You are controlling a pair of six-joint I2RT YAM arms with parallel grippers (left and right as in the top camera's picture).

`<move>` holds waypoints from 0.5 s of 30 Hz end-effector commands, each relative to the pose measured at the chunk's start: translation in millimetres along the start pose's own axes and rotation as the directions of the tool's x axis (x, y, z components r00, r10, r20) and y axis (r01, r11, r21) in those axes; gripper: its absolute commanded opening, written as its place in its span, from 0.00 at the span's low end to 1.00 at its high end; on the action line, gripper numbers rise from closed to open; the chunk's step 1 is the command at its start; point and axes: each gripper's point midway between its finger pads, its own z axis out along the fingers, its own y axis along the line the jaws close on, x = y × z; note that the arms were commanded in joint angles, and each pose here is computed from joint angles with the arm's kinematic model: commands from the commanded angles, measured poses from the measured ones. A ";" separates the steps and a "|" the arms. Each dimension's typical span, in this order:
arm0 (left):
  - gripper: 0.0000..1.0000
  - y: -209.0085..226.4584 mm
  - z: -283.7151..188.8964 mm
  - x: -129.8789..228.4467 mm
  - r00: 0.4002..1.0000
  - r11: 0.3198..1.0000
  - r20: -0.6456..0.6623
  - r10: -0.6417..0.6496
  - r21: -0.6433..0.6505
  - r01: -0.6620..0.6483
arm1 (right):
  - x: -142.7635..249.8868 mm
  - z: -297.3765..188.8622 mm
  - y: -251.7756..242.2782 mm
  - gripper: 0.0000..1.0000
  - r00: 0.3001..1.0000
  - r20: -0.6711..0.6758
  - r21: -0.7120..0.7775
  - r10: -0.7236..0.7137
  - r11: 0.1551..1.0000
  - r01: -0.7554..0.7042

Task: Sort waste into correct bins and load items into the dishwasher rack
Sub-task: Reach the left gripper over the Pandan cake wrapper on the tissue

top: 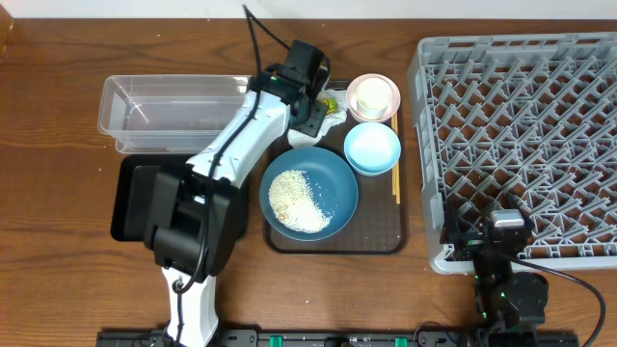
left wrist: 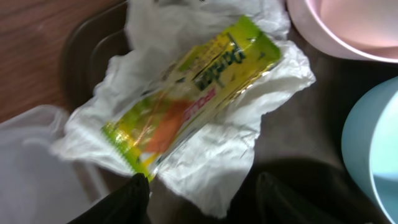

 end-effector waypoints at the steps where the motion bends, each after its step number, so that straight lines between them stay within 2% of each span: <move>1: 0.61 -7.2 5.6 -3.5 0.995 0.995 0.013 0.098 0.013 -0.098 | 1.5 0.0 -2.3 0.99 1.000 -0.004 0.007 -0.011 1.000 0.011; 15: 0.61 -8.7 38.5 6.7 0.994 0.995 -0.026 0.102 0.018 -0.102 | 1.5 0.0 -2.3 0.99 1.000 -0.005 0.007 -0.011 1.000 0.011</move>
